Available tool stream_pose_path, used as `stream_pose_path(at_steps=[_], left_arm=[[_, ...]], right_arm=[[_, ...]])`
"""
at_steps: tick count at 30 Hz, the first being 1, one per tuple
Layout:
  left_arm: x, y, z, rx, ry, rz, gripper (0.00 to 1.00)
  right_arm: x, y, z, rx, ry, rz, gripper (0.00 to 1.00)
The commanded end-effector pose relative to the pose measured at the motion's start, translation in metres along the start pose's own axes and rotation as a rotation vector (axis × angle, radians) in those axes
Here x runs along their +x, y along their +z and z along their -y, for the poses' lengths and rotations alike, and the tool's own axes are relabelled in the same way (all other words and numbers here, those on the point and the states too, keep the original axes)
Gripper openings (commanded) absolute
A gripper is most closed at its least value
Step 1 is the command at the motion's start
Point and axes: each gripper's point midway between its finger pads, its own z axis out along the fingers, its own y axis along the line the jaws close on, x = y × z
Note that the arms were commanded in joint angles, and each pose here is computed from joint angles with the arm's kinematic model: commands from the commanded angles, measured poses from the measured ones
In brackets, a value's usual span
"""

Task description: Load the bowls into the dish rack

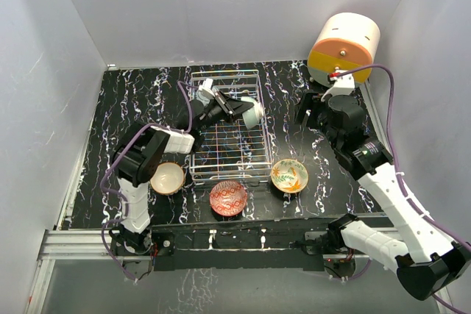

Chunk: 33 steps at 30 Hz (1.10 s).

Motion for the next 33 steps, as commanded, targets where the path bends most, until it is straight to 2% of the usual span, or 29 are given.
stream_pose_path(at_steps=[1, 9, 12, 19, 33], left_arm=[[-0.008, 0.006, 0.043, 0.176, 0.031, 0.041, 0.00], [-0.003, 0.011, 0.010, 0.027, 0.023, 0.010, 0.00], [0.002, 0.006, -0.011, -0.056, 0.018, 0.004, 0.00], [0.014, -0.013, -0.042, -0.119, -0.027, 0.011, 0.00], [0.018, -0.037, -0.061, -0.260, 0.023, 0.034, 0.36]], right_arm=[[-0.025, -0.006, -0.004, -0.027, 0.006, 0.062, 0.73], [-0.022, -0.003, -0.004, -0.035, 0.005, 0.050, 0.73], [-0.021, -0.002, -0.004, -0.039, 0.007, 0.045, 0.73], [-0.019, 0.000, -0.006, -0.051, 0.008, 0.036, 0.73], [-0.016, 0.000, -0.005, -0.056, 0.009, 0.030, 0.73]])
